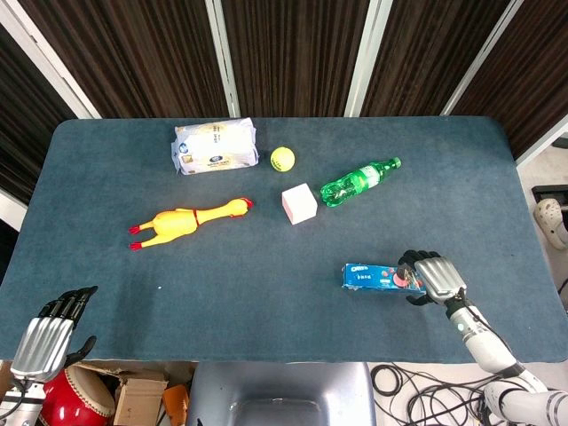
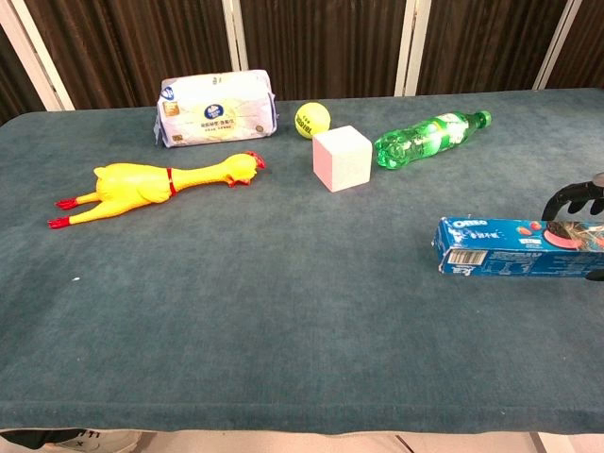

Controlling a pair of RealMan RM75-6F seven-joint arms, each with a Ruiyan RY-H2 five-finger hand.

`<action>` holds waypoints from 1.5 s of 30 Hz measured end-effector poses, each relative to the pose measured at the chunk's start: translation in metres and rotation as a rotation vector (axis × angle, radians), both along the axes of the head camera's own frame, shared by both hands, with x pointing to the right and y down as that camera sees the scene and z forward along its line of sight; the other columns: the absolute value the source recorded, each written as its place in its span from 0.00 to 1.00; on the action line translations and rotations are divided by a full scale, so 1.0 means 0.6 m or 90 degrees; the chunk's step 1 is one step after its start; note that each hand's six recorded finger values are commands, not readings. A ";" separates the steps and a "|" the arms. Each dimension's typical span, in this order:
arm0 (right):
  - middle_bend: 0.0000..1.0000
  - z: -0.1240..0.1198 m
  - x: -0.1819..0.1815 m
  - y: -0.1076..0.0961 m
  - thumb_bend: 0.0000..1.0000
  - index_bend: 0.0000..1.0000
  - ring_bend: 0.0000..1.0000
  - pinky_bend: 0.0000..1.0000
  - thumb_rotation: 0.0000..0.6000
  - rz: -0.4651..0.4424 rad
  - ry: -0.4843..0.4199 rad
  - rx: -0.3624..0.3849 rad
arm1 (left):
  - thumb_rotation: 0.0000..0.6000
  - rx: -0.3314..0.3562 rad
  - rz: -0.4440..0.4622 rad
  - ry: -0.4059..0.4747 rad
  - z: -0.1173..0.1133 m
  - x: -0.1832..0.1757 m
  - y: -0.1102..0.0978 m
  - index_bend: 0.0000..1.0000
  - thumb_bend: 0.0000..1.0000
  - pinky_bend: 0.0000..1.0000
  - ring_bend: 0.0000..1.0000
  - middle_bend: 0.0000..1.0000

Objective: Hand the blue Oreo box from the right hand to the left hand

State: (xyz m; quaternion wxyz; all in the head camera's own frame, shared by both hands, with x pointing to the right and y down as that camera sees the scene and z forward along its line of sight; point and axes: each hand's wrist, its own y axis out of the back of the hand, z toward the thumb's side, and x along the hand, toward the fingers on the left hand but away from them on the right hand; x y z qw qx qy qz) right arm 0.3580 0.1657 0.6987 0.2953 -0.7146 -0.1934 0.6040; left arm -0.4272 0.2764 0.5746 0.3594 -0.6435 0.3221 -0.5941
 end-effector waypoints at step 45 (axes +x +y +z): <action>0.42 -0.061 -0.100 -0.034 0.52 0.54 0.48 0.51 1.00 -0.057 -0.064 0.075 | 1.00 -0.005 0.004 0.013 -0.004 0.009 0.004 0.10 0.28 0.31 0.15 0.11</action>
